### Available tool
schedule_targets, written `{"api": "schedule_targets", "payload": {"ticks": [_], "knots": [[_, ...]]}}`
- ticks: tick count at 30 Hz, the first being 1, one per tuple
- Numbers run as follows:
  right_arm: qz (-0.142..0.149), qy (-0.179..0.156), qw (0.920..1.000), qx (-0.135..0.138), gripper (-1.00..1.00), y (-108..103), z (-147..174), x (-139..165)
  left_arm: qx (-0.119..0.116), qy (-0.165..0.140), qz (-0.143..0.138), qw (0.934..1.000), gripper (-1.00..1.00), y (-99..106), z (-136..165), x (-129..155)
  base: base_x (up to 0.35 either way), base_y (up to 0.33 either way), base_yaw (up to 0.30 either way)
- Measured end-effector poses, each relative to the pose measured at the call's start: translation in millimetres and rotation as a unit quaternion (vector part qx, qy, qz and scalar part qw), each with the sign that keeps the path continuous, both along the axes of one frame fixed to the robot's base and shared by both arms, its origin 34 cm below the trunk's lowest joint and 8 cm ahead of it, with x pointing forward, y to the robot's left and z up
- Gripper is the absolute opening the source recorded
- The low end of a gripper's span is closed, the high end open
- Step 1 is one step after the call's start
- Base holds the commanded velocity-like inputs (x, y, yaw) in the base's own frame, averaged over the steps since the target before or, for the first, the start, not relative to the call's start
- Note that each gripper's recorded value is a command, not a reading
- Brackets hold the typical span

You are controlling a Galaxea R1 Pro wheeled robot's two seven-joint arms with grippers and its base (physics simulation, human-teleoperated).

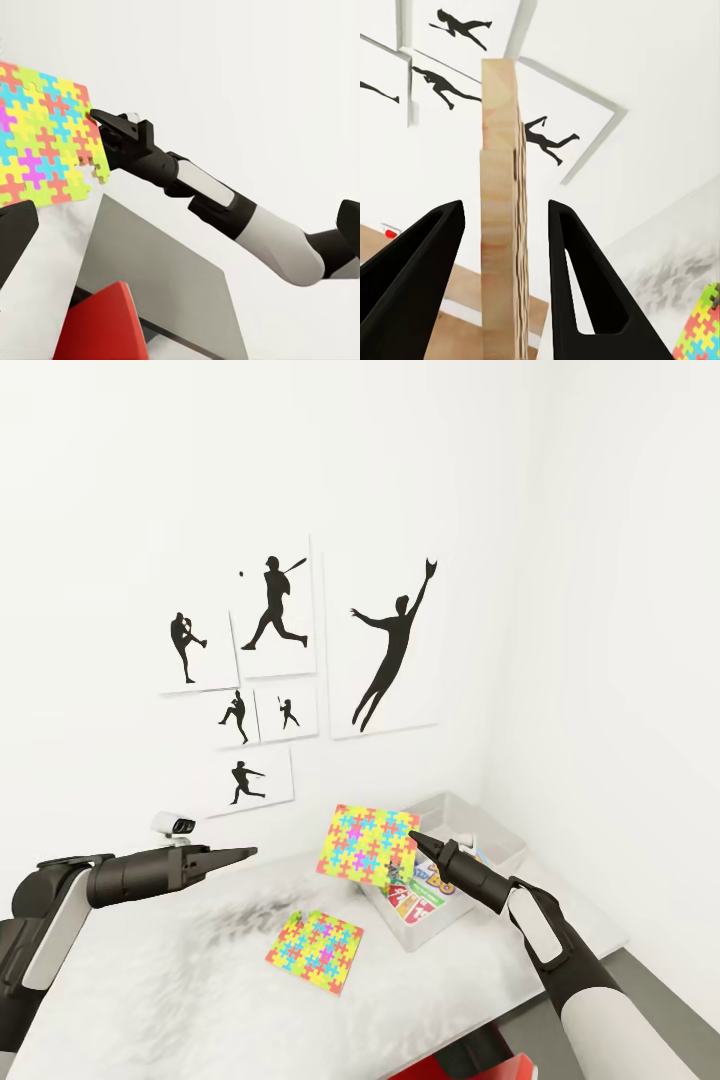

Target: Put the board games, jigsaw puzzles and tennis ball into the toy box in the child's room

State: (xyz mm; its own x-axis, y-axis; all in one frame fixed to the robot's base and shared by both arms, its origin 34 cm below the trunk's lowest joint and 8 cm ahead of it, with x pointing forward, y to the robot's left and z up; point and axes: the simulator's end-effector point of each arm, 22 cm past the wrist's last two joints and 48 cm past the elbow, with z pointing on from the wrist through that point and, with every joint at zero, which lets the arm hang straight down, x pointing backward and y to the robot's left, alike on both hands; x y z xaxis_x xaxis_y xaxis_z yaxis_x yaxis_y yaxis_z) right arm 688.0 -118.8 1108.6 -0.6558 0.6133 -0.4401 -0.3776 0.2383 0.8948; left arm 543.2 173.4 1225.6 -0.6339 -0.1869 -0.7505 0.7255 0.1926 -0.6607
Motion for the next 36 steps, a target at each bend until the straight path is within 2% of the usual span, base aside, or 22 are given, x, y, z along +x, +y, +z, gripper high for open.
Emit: {"api": "schedule_targets", "payload": {"ticks": [5, 9, 14, 17, 23, 27, 36], "knots": [[-0.007, 0.001, 1.0, -0.005, -1.0, -6, -2, 2, -0.003, -0.002, 0.006, 1.0, 1.0, 4, 2, 2, 0.0, 0.0, 0.0], [-0.038, 0.009, 0.9992, 0.004, -1.0, -40, 1, 11, -0.002, -0.002, 0.008, 1.0, 1.0, 3, 2, 3, 0.0, 0.0, 0.0], [-0.031, 0.04, 0.9986, 0.014, -1.0, -55, 10, 17, -0.002, -0.002, 0.009, 1.0, 1.0, 4, 1, 3, 0.0, 0.0, 0.0], [-0.037, 0.056, 0.9977, -0.005, -1.0, -59, 15, 29, -0.001, -0.001, 0.01, 1.0, 1.0, 4, 1, 3, 0.0, 0.0, 0.0], [-0.063, 0.092, 0.9924, -0.052, -1.0, -69, 4, 45, 0.0, -0.001, 0.01, 0.9999, 1.0, 4, 0, 4, 0.0, 0.0, 0.0], [-0.069, 0.103, 0.9902, -0.064, -1.0, -73, -1, 47, 0.001, -0.001, 0.01, 0.9999, 1.0, 4, 0, 4, 0.0, 0.0, 0.0], [-0.091, 0.122, 0.9841, -0.091, -1.0, -110, -16, 48, 0.001, -0.001, 0.011, 0.9999, 1.0, 3, 0, 4, 0.0, 0.0, 0.0]]}}
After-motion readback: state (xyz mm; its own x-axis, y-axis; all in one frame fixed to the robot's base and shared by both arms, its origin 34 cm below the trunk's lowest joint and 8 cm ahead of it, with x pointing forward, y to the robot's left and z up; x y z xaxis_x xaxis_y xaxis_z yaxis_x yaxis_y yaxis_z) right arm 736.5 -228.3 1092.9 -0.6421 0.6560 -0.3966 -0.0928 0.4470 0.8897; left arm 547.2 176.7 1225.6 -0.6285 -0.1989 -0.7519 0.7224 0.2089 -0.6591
